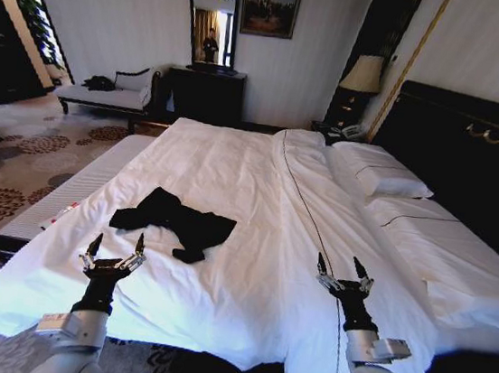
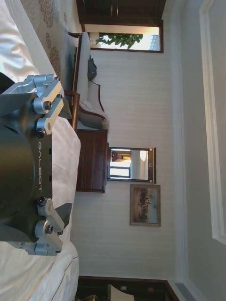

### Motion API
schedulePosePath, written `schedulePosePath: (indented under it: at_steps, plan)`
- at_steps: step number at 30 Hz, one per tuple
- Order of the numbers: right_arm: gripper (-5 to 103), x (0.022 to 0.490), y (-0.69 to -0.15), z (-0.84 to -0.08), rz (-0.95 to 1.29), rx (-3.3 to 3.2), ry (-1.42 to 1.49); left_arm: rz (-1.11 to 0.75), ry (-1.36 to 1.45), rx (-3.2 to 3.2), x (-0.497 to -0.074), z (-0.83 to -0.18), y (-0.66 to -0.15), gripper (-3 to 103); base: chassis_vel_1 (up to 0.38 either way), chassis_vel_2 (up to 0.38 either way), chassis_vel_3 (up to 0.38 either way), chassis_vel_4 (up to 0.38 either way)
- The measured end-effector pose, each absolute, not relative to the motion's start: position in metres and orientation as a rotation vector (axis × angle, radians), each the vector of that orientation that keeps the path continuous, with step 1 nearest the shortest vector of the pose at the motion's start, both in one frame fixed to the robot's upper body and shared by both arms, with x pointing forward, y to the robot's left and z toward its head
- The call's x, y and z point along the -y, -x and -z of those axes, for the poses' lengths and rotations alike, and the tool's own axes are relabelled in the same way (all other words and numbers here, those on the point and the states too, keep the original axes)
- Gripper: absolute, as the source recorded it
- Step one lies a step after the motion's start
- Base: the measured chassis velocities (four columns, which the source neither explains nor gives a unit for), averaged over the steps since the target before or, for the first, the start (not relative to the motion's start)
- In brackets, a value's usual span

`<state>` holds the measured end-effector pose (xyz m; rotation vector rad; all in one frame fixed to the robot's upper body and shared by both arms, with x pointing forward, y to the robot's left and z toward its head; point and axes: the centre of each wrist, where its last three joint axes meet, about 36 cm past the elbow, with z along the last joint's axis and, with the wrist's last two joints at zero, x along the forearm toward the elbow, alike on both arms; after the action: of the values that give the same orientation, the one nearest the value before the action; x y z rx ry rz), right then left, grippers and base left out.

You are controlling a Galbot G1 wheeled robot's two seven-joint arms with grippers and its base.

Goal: Fold the clothes on the bed.

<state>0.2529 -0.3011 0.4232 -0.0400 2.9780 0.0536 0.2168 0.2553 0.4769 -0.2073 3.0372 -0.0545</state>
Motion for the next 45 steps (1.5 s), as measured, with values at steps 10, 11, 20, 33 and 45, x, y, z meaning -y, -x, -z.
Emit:
schedulePosePath:
  at_steps: [10,11,20,33,45]
  plan:
    - [100,0.3021,-0.2527,-0.4228,-0.047,-2.971,0.034,0.054,0.211,-3.034,-0.255,-0.4772,-0.2162,100,0.0,0.0,0.0,0.0]
    - [100,0.3021,-0.2527,-0.4226,-0.046,-2.971,0.034,0.054,0.211,-3.034,-0.255,-0.4772,-0.2161,100,-0.02,0.054,0.013,-0.039]
    - [100,0.3023,-0.2526,-0.4215,-0.045,-2.97,0.03,0.054,0.214,-3.032,-0.2549,-0.4769,-0.2159,100,-0.011,0.065,0.009,-0.068]
    - [100,0.303,-0.2531,-0.4202,-0.044,-2.971,0.027,0.054,0.216,-3.031,-0.2552,-0.4763,-0.2162,100,0.0,0.082,0.001,-0.071]
    - [100,0.3034,-0.2542,-0.4192,-0.04,-2.971,0.029,0.056,0.222,-3.032,-0.2552,-0.4758,-0.2159,100,0.007,0.088,-0.018,-0.09]
